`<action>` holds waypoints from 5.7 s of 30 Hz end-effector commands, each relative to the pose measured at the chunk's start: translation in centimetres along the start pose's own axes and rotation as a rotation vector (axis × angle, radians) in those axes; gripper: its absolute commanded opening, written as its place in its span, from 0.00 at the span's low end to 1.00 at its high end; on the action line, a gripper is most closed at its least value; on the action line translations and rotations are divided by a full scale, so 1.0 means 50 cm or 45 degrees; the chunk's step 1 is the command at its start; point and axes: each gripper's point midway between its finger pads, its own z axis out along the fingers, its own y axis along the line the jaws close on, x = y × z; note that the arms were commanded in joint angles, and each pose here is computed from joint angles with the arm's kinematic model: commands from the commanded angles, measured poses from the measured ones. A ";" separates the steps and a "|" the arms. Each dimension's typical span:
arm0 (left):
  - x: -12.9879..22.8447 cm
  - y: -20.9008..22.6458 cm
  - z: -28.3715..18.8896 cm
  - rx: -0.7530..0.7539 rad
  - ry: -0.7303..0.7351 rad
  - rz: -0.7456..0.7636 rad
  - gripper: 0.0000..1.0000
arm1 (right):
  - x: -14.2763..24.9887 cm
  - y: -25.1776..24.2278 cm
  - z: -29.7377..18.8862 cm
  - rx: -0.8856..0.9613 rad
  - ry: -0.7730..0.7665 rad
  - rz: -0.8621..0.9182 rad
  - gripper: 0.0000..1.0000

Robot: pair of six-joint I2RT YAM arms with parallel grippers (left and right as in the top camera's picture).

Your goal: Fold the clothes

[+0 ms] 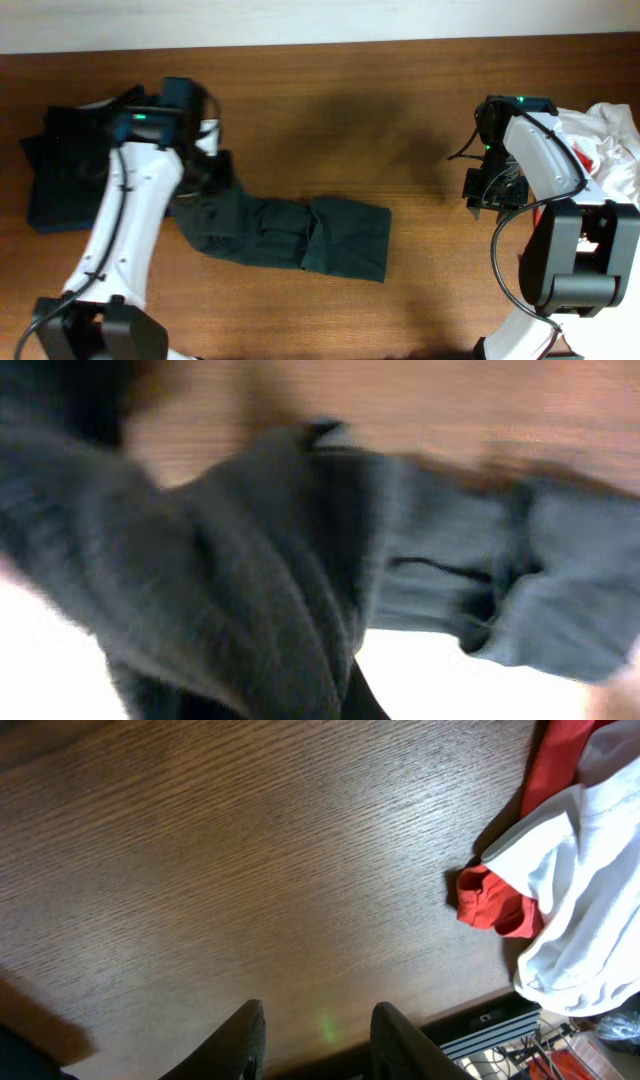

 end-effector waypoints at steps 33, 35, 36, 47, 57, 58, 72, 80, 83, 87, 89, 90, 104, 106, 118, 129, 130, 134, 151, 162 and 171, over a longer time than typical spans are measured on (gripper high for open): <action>0.149 -0.480 0.044 0.317 0.085 0.486 0.01 | 0.000 -0.005 -0.005 0.006 -0.014 -0.004 0.38; 0.168 -0.497 0.070 0.305 0.132 0.484 0.15 | 0.000 -0.005 -0.005 0.006 -0.014 -0.004 0.38; 0.173 -0.503 0.079 0.302 0.141 0.494 0.45 | 0.000 -0.005 -0.005 0.006 -0.014 -0.004 0.39; -0.062 -0.234 -0.134 0.208 -0.177 0.179 0.72 | 0.039 0.155 -0.046 -0.625 0.042 -0.435 0.40; 0.139 -0.335 0.156 0.364 0.252 0.531 0.63 | 0.039 0.156 -0.046 -0.628 0.043 -0.435 0.40; 0.168 -0.350 0.183 0.366 0.265 0.581 0.51 | 0.039 0.156 -0.046 -0.627 0.043 -0.435 0.40; 0.356 -0.467 0.176 0.519 0.454 0.824 0.24 | 0.038 0.156 -0.046 -0.627 0.042 -0.435 0.41; 0.079 -0.330 -0.044 0.332 -0.288 0.670 0.42 | 0.097 0.172 -0.062 -0.715 0.179 -0.477 0.41; 0.001 -0.224 -0.019 0.295 -0.280 0.399 0.47 | 0.169 0.262 -0.107 -0.941 0.226 -0.746 0.41; -0.012 -0.186 0.096 0.311 -0.059 0.279 0.48 | 0.220 0.343 -0.100 -0.869 0.212 -0.918 0.41; 0.014 -0.199 0.170 0.317 0.102 0.276 0.48 | 0.245 0.361 -0.072 -0.832 0.250 -0.926 0.45; 0.018 -0.197 0.187 0.309 0.134 0.271 0.48 | 0.257 0.361 -0.053 -0.819 0.282 -0.926 0.45; 0.127 -0.181 0.311 0.233 0.405 0.261 0.48 | 0.234 0.155 0.130 -0.036 0.363 -0.388 0.18; 0.127 -0.183 0.310 0.242 0.408 0.260 0.48 | 0.245 0.144 0.148 -0.014 0.384 -0.387 0.20; 0.141 -0.189 0.304 0.272 0.449 0.248 0.48 | 0.155 0.201 -0.060 -0.474 -0.017 -0.564 0.31; 0.141 -0.189 0.304 0.273 0.448 0.248 0.48 | 0.158 0.251 0.096 -0.542 -0.053 -0.614 0.04; 0.141 -0.189 0.304 0.273 0.448 0.248 0.48 | 0.147 0.237 0.102 -0.482 -0.064 -0.553 0.04; 0.153 -0.185 0.300 0.263 0.482 0.241 0.48 | 0.063 0.128 0.115 -0.145 -0.209 -0.174 0.12; 0.012 -0.319 0.260 0.402 0.204 0.507 0.56 | 0.273 0.249 0.034 -0.630 0.077 -0.642 0.23; 0.225 -0.262 0.306 0.384 0.762 0.375 0.43 | 0.043 0.258 0.105 -0.355 -0.624 -0.492 0.38; -0.027 -0.261 0.158 0.536 0.287 0.257 0.53 | 0.021 0.187 -0.162 -0.301 -0.769 -0.500 0.45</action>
